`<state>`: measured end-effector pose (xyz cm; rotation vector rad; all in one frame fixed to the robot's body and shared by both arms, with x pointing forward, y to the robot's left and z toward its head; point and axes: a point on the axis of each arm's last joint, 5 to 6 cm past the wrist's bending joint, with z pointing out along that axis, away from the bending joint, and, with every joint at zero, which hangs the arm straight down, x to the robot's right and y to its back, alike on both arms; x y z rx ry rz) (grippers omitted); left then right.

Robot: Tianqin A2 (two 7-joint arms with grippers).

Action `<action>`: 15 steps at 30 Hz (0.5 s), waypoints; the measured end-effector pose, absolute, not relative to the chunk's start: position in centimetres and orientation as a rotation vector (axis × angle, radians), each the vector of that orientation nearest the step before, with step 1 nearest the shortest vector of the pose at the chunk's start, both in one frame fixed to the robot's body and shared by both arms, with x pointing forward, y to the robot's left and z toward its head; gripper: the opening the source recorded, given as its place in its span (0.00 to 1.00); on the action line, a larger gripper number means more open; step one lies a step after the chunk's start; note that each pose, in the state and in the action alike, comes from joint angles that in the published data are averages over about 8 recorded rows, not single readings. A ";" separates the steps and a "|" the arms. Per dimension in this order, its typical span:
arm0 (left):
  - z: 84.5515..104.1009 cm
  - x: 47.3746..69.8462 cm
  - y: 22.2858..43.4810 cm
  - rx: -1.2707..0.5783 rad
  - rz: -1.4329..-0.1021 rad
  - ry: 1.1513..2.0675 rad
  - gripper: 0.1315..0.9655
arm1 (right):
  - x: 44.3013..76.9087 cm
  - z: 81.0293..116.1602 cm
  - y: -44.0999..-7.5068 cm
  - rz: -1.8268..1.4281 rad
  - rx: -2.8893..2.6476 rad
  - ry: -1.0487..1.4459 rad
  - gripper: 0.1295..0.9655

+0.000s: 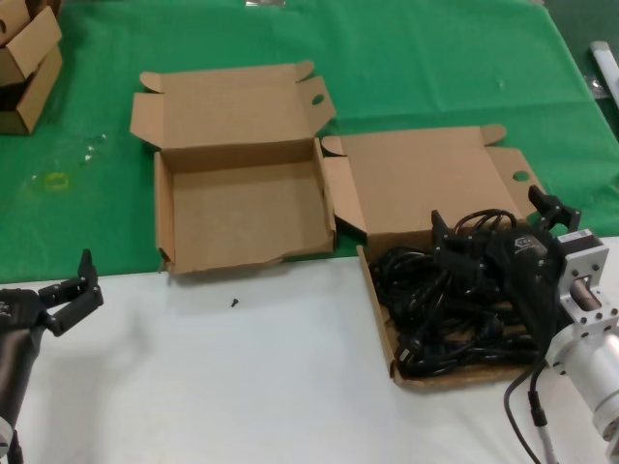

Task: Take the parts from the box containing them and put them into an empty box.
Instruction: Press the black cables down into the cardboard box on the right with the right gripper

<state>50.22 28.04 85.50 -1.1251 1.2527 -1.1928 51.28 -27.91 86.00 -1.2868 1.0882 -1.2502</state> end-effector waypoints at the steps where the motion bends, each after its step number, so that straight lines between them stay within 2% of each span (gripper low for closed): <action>1: 85.5 50.2 28.0 -1.125 -1.193 1.253 1.00 | 51.3 86.0 -27.9 -1.250 -1.287 1.088 1.00; 15: 85.5 50.2 28.0 -1.125 -1.193 1.253 1.00 | 51.3 86.0 -27.9 -1.250 -1.287 1.088 1.00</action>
